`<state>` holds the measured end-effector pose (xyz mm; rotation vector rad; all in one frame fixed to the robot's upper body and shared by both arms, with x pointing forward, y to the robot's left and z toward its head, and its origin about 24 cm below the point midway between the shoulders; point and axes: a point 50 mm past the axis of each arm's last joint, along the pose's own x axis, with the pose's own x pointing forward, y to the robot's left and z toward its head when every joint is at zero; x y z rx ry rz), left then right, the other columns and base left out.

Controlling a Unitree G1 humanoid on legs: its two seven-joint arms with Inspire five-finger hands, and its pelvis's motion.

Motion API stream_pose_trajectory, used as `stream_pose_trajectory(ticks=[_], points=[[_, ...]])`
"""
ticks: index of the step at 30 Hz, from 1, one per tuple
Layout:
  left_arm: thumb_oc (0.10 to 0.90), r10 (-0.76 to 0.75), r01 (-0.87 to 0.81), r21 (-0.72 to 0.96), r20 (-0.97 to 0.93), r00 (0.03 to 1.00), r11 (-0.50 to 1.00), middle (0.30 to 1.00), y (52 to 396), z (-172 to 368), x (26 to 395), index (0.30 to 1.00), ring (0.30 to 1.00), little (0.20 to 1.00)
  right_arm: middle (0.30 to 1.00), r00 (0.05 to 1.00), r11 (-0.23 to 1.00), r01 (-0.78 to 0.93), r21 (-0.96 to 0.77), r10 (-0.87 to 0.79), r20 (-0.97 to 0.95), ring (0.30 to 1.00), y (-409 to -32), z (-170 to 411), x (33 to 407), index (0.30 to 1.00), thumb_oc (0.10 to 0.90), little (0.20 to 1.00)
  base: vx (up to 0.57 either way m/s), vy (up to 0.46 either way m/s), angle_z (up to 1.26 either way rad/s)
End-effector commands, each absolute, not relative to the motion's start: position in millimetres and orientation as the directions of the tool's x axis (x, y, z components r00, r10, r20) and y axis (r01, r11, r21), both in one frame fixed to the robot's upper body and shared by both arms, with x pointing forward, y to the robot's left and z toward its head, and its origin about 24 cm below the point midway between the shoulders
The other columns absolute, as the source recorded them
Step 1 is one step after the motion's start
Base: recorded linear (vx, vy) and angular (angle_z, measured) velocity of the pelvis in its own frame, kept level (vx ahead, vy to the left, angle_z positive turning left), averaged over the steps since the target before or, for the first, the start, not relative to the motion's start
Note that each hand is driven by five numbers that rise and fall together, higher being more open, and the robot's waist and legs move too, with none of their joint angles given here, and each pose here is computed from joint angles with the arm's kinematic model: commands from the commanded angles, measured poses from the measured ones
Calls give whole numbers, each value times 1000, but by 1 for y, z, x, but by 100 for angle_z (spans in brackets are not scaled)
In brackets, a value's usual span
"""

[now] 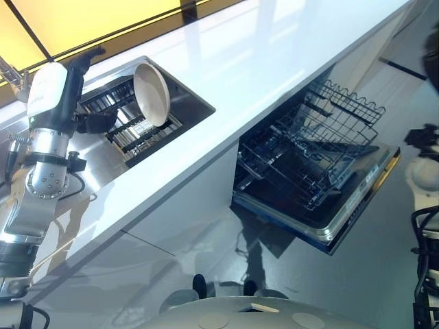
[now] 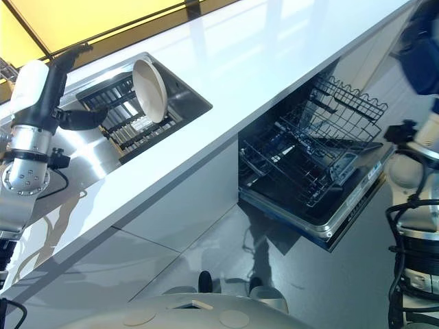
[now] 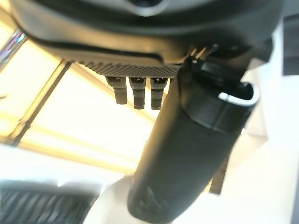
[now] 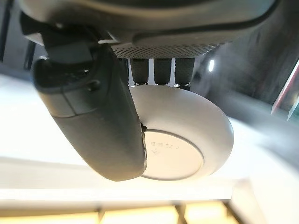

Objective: Pick up plates and place into dishwasher.

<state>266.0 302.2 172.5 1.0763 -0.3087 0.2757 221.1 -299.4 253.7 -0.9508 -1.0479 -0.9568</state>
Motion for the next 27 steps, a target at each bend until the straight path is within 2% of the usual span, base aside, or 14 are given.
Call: stream_pose_trajectory(ticks=[1, 3, 4, 6, 7, 8, 12, 20, 27], points=[[800, 129, -533, 737, 532, 837, 416, 900, 321, 208, 261, 900, 900, 900, 300, 299, 286, 928, -238, -194, 934, 300, -318, 256, 220, 300, 100, 200, 3, -9, -4], [800, 152, -526, 746, 512, 845, 410, 900, 325, 200, 260, 900, 900, 900, 300, 408, 336, 888, -313, -265, 874, 300, -327, 237, 223, 300, 100, 200, 2, -8, -8], [800, 156, -524, 746, 509, 847, 411, 900, 325, 199, 260, 900, 900, 900, 300, 425, 340, 881, -328, -269, 864, 300, -327, 233, 223, 300, 100, 200, 3, -12, -16], [800, 172, -514, 747, 490, 854, 422, 900, 328, 190, 260, 900, 900, 900, 300, 547, 400, 818, -413, -320, 773, 300, -331, 207, 229, 300, 100, 200, 6, -13, -16], [800, 172, -514, 747, 490, 854, 422, 900, 328, 190, 260, 900, 900, 900, 300, 548, 401, 817, -414, -320, 773, 300, -331, 207, 229, 300, 100, 200, 23, -18, -8], [800, 173, -506, 747, 483, 859, 431, 900, 328, 187, 260, 900, 900, 900, 300, 617, 426, 774, -468, -346, 707, 300, -334, 191, 233, 300, 100, 200, 0, 0, 0], [800, 156, -490, 747, 475, 866, 449, 900, 322, 183, 264, 900, 900, 900, 300, 715, 463, 697, -548, -386, 583, 300, -336, 159, 241, 300, 100, 200, 45, -28, 0], [800, 102, -444, 758, 454, 885, 477, 900, 309, 184, 272, 900, 900, 900, 300, 758, 441, 652, -618, -405, 511, 300, -338, 144, 258, 300, 100, 200, 35, -45, 1], [800, 44, -408, 762, 448, 893, 503, 900, 298, 186, 276, 900, 900, 900, 300, 739, 413, 667, -620, -473, 480, 300, -346, 145, 275, 300, 100, 200, 46, -68, 7]])
